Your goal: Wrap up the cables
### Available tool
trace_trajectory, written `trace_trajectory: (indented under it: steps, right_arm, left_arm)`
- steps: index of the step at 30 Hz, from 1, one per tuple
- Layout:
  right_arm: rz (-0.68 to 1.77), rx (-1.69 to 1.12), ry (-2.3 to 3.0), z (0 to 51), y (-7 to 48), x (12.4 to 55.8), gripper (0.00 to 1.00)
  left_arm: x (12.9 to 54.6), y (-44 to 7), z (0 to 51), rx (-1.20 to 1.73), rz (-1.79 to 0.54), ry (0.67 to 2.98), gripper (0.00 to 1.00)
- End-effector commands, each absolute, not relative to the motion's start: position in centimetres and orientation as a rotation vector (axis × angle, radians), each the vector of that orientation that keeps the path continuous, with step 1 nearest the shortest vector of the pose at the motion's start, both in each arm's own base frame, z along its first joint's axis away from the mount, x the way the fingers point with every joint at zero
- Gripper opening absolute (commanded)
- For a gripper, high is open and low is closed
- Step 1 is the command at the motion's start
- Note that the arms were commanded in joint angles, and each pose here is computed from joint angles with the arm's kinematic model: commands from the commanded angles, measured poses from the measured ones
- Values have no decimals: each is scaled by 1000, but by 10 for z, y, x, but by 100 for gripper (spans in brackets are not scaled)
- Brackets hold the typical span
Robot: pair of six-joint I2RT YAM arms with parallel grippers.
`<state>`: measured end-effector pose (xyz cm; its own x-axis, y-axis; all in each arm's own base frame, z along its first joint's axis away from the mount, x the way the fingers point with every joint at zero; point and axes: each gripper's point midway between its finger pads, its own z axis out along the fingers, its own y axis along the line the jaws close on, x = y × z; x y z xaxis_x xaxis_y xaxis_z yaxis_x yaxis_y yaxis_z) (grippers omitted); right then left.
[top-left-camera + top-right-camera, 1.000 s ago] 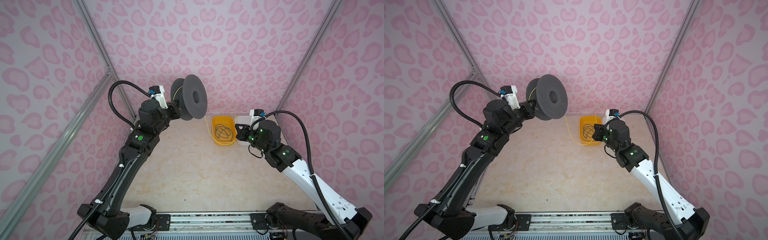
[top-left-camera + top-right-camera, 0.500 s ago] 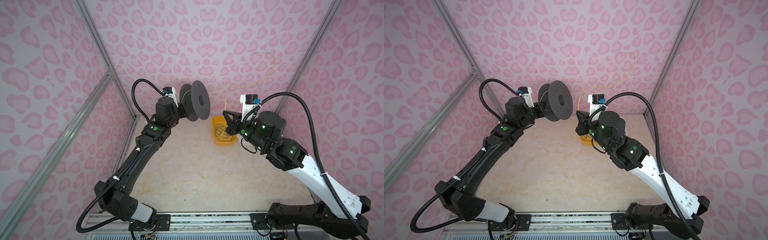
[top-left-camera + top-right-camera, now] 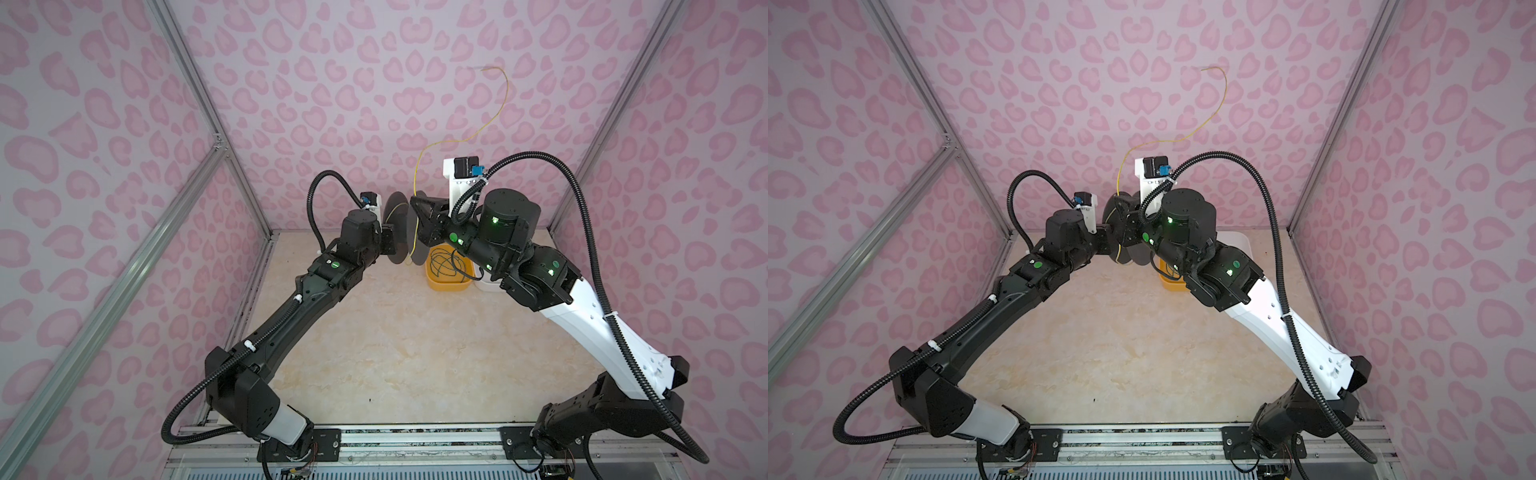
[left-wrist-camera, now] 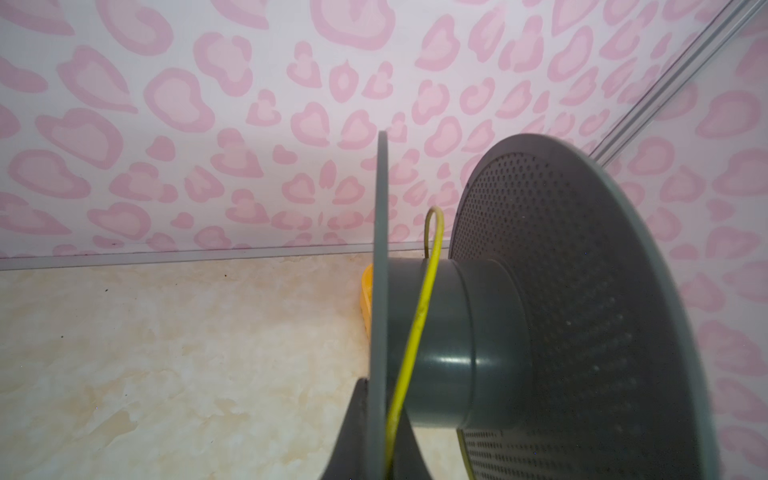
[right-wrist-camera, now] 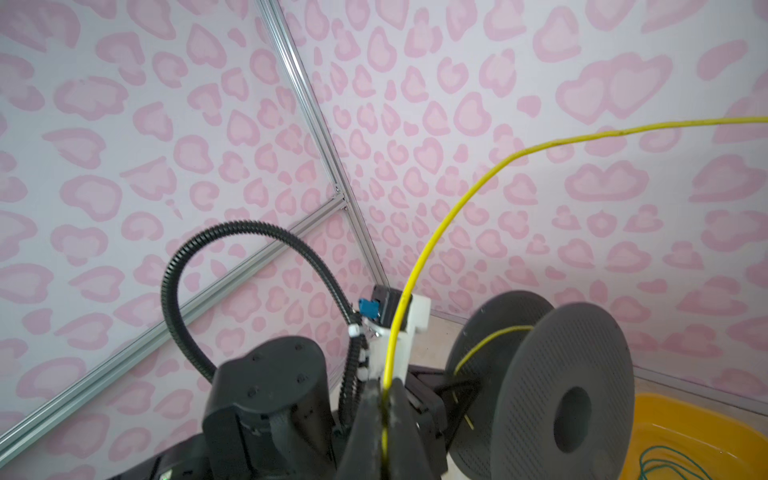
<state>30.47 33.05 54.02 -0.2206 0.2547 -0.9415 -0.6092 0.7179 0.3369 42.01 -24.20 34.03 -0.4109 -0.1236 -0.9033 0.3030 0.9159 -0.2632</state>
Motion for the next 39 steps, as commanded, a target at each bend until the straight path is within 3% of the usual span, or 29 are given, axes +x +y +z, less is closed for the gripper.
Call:
trace_trajectory:
  steps: [1, 12, 25, 39]
  right_arm:
    - [793, -320, 1564, 558, 334, 308, 0]
    - [807, -301, 1518, 587, 332, 330, 0]
    - [781, -258, 1546, 580, 309, 360, 0]
    - [779, -211, 1562, 570, 278, 398, 0]
  left_arm:
    - [413, -245, 346, 183, -386, 1886, 4]
    - [377, -248, 287, 285, -178, 1951, 4]
    - [334, -248, 247, 441, -43, 1978, 4]
    - [277, -210, 194, 465, 11, 2107, 4]
